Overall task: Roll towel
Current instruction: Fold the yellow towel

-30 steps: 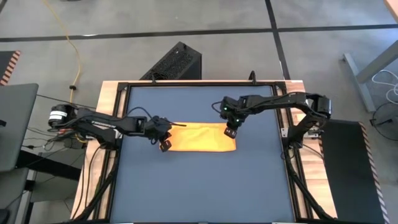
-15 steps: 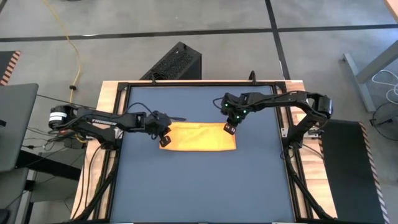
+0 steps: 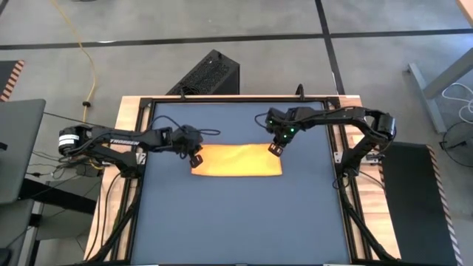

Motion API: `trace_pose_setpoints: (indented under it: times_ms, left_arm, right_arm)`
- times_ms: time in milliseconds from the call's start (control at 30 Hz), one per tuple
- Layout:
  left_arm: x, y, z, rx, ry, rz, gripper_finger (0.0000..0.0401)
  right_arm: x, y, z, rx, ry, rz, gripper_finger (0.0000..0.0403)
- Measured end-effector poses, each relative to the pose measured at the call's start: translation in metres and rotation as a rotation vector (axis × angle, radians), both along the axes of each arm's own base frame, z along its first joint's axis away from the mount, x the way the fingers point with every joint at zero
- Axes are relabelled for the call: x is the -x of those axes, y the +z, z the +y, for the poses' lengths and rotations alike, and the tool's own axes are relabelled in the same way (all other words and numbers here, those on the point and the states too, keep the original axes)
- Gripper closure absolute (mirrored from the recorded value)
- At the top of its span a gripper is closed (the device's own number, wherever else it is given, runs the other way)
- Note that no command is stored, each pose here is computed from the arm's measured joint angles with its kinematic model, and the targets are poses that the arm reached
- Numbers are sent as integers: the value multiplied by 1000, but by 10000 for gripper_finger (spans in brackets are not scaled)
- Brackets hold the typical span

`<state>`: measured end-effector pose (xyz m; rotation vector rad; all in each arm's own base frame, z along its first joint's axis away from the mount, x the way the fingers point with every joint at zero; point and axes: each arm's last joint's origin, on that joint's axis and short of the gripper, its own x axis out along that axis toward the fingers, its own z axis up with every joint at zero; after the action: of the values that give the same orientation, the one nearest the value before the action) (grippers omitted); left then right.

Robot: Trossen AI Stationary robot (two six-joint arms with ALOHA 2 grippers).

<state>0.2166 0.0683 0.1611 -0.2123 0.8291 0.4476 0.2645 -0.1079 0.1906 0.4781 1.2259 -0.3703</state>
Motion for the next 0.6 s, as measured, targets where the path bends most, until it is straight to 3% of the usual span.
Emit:
trace_pose_setpoints:
  times_ms: [300,600]
  left_arm:
    - [1,-1,4,-22,17,16,392]
    - [4,-2,6,-75,43,64,324]
  right_arm:
    - [0,0,-2,6,-5,-9,354]
    - [5,0,-8,-4,-30,18,317]
